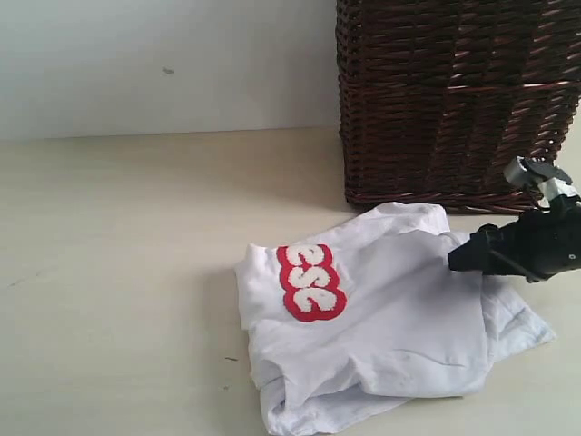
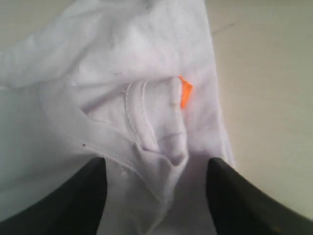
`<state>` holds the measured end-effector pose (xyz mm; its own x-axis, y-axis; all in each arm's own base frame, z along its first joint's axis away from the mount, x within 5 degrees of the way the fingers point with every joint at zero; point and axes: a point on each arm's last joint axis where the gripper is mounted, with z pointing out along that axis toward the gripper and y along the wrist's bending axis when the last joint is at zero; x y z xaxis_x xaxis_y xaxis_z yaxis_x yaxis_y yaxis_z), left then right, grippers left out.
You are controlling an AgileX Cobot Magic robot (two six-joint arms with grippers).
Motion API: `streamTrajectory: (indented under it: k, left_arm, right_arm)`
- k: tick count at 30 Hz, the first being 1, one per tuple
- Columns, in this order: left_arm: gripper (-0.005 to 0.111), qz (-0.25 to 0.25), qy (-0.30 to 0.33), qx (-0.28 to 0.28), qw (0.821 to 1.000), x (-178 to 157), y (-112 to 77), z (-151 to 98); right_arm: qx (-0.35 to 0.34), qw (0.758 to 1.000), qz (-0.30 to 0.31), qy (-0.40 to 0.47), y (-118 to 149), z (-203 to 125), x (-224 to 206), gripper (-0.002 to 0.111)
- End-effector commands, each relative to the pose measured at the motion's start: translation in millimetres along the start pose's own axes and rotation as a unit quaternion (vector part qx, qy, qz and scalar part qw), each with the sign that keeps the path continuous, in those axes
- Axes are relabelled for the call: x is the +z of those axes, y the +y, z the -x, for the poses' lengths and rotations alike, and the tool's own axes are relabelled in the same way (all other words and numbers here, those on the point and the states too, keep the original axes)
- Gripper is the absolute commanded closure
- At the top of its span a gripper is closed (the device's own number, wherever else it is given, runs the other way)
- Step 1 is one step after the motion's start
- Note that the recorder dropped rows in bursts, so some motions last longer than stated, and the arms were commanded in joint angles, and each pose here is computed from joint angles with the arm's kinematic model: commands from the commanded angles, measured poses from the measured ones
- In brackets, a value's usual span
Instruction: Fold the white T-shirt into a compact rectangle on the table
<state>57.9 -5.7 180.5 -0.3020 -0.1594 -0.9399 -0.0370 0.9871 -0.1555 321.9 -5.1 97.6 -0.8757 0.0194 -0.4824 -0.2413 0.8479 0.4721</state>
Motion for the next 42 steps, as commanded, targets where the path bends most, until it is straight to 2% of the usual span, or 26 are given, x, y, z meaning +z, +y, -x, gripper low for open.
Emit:
streamTrajectory:
  k: [1,5,8,15,23,27,30,33,35,38,40,42]
  left_arm:
    - [0.107,0.002,-0.007,0.0,1.0,-0.2,0.5,0.2]
    - [0.107,0.002,-0.007,0.0,1.0,-0.2,0.5,0.2]
    - [0.107,0.002,-0.007,0.0,1.0,-0.2,0.5,0.2]
    - [0.107,0.002,-0.007,0.0,1.0,-0.2,0.5,0.2]
    - [0.107,0.002,-0.007,0.0,1.0,-0.2,0.5,0.2]
    - [0.107,0.002,-0.007,0.0,1.0,-0.2,0.5,0.2]
    - [0.107,0.002,-0.007,0.0,1.0,-0.2,0.5,0.2]
    - [0.107,0.002,-0.007,0.0,1.0,-0.2,0.5,0.2]
    - [0.107,0.002,-0.007,0.0,1.0,-0.2,0.5,0.2]
    - [0.107,0.002,-0.007,0.0,1.0,-0.2,0.5,0.2]
    - [0.107,0.002,-0.007,0.0,1.0,-0.2,0.5,0.2]
    - [0.107,0.002,-0.007,0.0,1.0,-0.2,0.5,0.2]
  right_arm:
    - [-0.043,0.998,-0.022,-0.041,13.6,17.9,-26.2,0.049]
    - [-0.083,0.994,-0.016,-0.075,33.1,30.0,-51.3,0.049]
    - [-0.11,0.991,0.037,-0.064,46.7,28.0,-56.6,0.05]
    - [-0.225,0.971,0.082,0.026,53.8,3.7,-3.2,0.076]
    - [-0.233,0.957,0.082,0.15,64.1,-31.6,45.6,0.107]
    - [-0.194,0.955,0.084,0.206,83.7,-43.8,53.7,0.108]
    - [-0.206,0.945,0.115,0.227,103.5,-51.7,58.9,0.108]
    - [-0.214,0.943,0.116,0.228,112.4,-54.2,63.2,0.108]
    - [-0.222,0.946,0.107,0.212,115.4,-48.7,59.3,0.108]
    - [-0.251,0.952,0.099,0.146,135.0,-25.0,30.1,0.108]
    - [-0.272,0.96,0.056,0.04,153.7,2.9,-6.6,0.108]
    - [-0.243,0.962,-0.032,-0.117,167.0,35.0,-54.6,0.108]
